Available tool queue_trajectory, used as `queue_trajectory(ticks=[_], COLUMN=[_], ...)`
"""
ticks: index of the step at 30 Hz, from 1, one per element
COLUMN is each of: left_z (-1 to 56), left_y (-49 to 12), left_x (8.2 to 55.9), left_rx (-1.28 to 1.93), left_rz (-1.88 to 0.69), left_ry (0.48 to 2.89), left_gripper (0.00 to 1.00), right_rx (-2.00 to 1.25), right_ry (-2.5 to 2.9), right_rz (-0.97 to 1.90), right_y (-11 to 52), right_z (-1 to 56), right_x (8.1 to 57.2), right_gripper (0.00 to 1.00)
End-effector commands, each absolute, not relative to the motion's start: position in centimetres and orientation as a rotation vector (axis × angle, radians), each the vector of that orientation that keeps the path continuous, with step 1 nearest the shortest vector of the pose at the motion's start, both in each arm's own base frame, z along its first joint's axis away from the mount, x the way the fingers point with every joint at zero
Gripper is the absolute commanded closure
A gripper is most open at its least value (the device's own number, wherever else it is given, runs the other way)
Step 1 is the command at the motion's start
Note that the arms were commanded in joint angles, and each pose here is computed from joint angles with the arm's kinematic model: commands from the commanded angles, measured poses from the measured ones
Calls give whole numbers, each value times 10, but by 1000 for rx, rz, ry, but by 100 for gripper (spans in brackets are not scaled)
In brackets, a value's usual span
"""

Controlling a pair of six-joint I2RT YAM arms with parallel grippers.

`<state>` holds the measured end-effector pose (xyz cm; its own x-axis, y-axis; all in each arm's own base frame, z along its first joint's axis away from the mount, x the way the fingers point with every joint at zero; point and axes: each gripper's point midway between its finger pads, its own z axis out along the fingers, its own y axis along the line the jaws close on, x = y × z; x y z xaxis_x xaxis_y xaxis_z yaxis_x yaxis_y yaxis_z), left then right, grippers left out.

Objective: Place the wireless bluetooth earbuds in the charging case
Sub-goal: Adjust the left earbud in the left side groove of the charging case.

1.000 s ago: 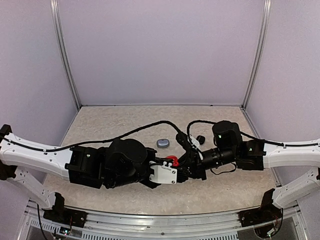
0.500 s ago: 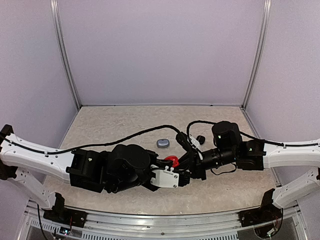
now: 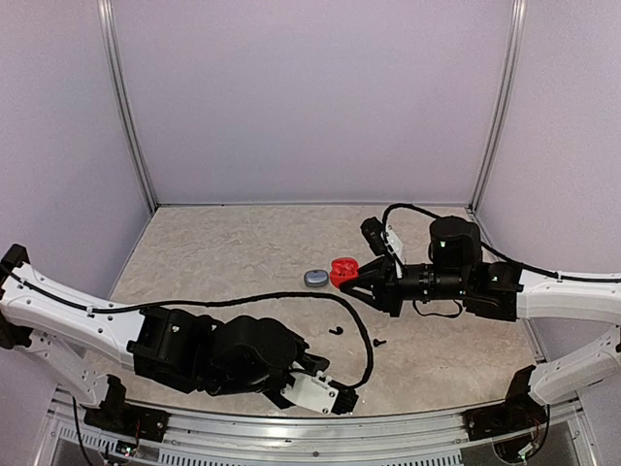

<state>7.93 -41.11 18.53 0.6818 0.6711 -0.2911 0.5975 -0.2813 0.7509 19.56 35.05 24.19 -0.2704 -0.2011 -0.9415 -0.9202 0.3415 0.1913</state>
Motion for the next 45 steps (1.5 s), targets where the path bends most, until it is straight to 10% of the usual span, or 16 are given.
queue_trajectory(ticks=[1,12,22,45], left_z=[183,271,293,262], left_y=[-408,-385,-387,-411], left_x=[83,137,145,146], left_rx=[1966,1489,1447,1610], left_rz=[48,-436,-440,-268], left_ry=[1026,1242,1208,1141], left_gripper=[100,100,79,70], right_rx=[-985,-1096,-1226,-1428], right_ry=[1624,1527,1571,1533], right_rz=[981,914,907,962], right_y=[349,340,358,391], right_z=[266,261,239,224], right_x=[201,189,182,145], right_gripper=[100,100,100,100])
